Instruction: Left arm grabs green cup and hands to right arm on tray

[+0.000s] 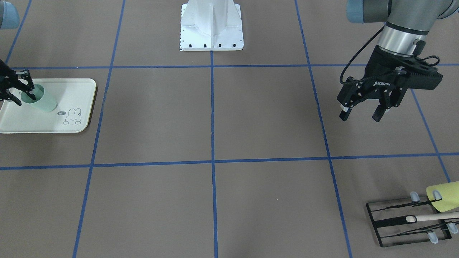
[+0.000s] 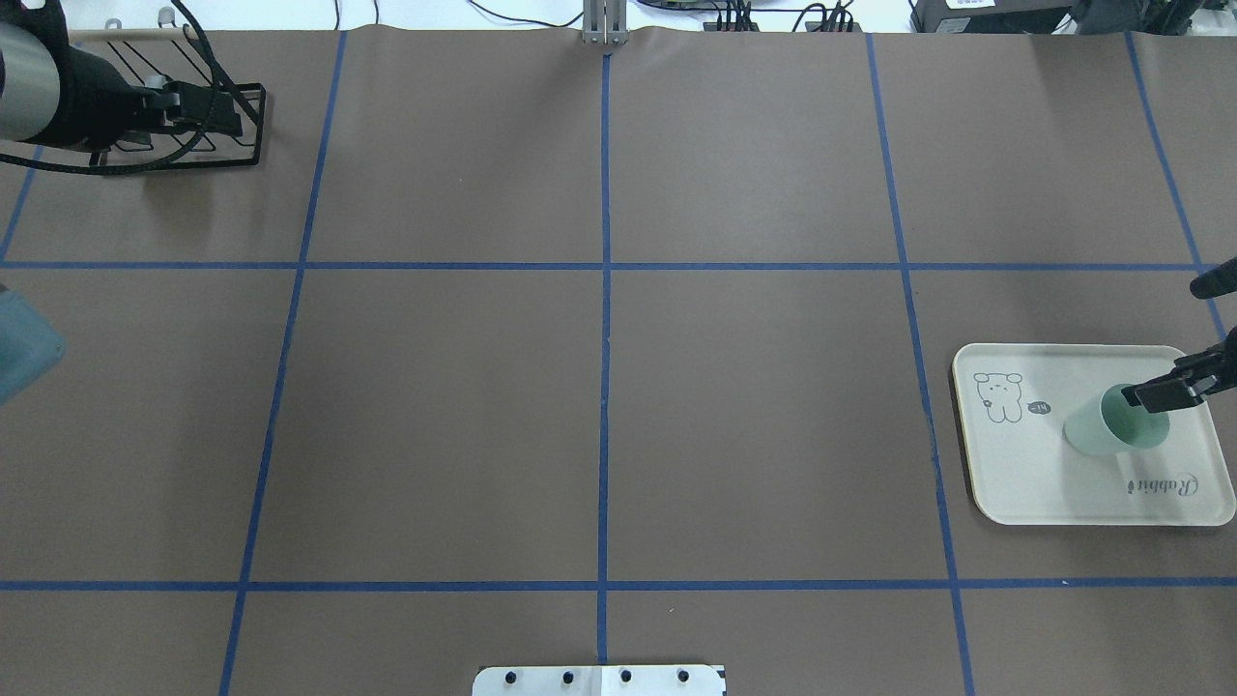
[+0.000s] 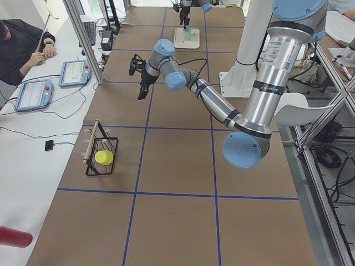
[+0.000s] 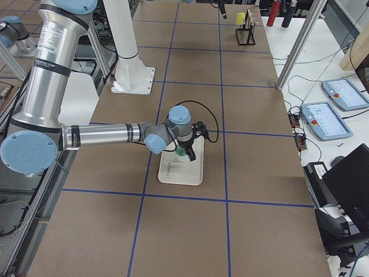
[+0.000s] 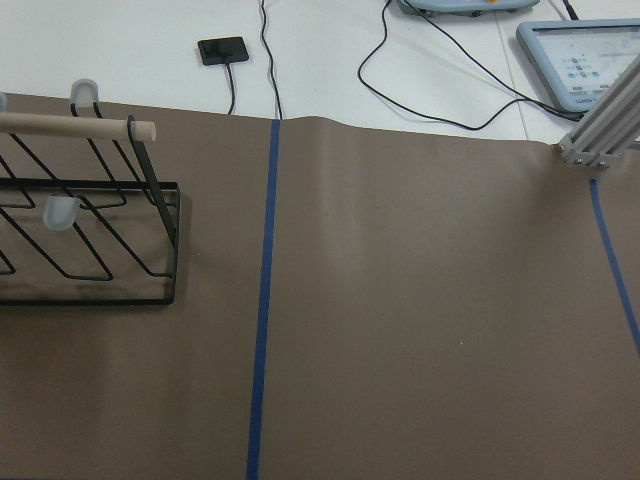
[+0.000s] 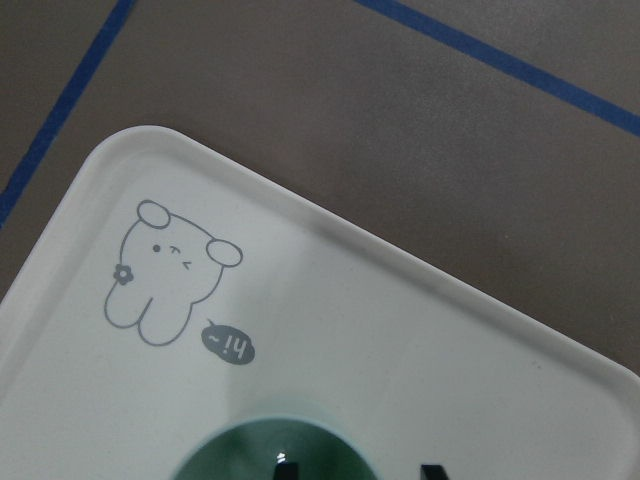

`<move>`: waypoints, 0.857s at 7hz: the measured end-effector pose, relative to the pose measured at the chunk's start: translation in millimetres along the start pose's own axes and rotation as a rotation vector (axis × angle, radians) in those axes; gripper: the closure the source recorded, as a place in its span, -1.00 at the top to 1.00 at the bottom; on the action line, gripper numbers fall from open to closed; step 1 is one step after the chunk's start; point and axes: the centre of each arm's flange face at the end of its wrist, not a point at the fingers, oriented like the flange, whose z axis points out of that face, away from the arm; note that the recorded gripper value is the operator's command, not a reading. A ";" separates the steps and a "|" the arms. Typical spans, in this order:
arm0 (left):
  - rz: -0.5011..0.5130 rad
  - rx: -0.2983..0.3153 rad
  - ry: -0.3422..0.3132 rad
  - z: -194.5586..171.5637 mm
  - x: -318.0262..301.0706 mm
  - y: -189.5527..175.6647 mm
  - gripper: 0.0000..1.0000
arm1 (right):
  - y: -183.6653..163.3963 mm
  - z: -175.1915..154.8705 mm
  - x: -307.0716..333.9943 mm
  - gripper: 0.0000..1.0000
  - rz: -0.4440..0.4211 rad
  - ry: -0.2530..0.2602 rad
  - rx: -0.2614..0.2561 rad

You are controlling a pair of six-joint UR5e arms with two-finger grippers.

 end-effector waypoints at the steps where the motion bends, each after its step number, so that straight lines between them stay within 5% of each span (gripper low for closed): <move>1: 0.028 -0.008 -0.020 2.6 -11.9 2.6 1.00 | -7.4 -8.2 4.5 0.98 0.020 -0.019 -0.010; 3: 0.090 -0.030 -0.076 5.4 -41.0 4.6 1.00 | -20.5 -31.0 20.6 0.98 0.006 -0.024 -0.036; 6: 0.182 -0.083 -0.164 -2.7 -95.1 -3.7 1.00 | -62.4 -87.1 67.0 0.98 -0.039 0.044 -0.120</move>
